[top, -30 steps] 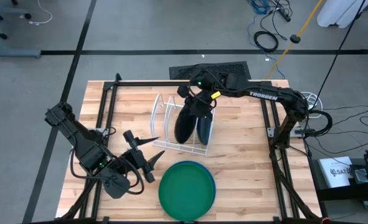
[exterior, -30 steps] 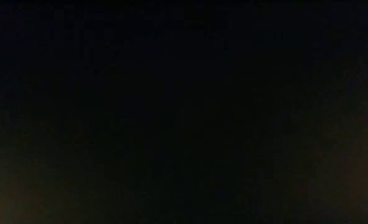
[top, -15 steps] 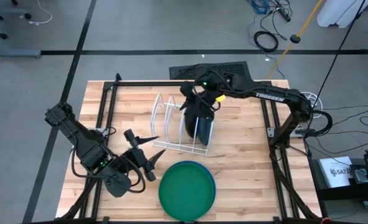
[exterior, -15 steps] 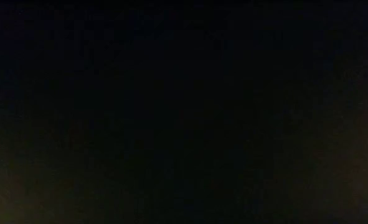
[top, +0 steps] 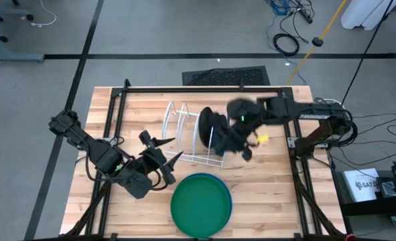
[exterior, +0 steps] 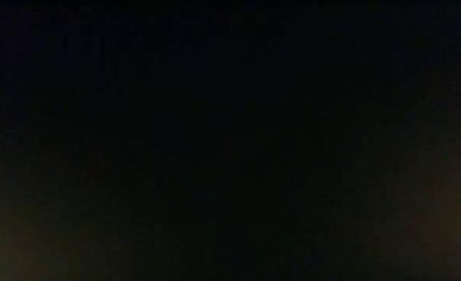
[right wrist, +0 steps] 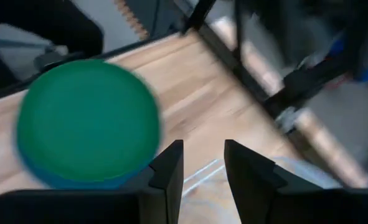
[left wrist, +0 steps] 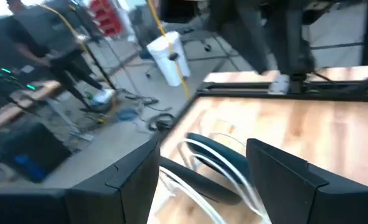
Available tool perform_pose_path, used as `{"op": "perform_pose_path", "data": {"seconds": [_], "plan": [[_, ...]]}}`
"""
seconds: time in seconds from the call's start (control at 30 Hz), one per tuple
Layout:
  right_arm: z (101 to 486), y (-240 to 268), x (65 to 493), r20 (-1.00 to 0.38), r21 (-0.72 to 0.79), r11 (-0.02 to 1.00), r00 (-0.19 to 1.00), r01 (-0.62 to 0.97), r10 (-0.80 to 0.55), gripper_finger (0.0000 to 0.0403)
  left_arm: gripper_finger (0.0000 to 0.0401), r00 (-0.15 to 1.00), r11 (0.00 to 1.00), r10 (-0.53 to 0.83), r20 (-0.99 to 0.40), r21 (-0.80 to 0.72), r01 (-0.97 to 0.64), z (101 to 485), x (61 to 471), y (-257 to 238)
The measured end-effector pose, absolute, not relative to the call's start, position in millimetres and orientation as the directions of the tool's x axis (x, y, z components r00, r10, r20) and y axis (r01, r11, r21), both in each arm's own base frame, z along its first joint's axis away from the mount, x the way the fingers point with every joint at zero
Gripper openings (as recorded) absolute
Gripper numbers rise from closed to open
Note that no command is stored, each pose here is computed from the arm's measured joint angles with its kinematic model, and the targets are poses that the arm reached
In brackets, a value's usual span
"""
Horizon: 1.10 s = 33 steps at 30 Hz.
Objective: Sort dishes
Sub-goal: Put the green plate into the dish rack
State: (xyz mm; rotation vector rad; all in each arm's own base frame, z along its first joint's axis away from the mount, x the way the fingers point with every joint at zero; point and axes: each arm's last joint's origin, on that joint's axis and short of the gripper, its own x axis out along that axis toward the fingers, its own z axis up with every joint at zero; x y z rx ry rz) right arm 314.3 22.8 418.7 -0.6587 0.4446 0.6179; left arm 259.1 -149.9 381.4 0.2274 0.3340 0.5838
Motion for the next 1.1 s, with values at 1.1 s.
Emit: {"op": "perform_pose_path", "data": {"seconds": [1.1], "plan": [[322.8,193.7,298.7,-0.632,-0.176,0.932,0.762,-0.316,0.139,0.0107,0.0249,0.35,0.9,0.128,-0.928,-0.04,-0.434,204.7,285.1,-160.4]]}}
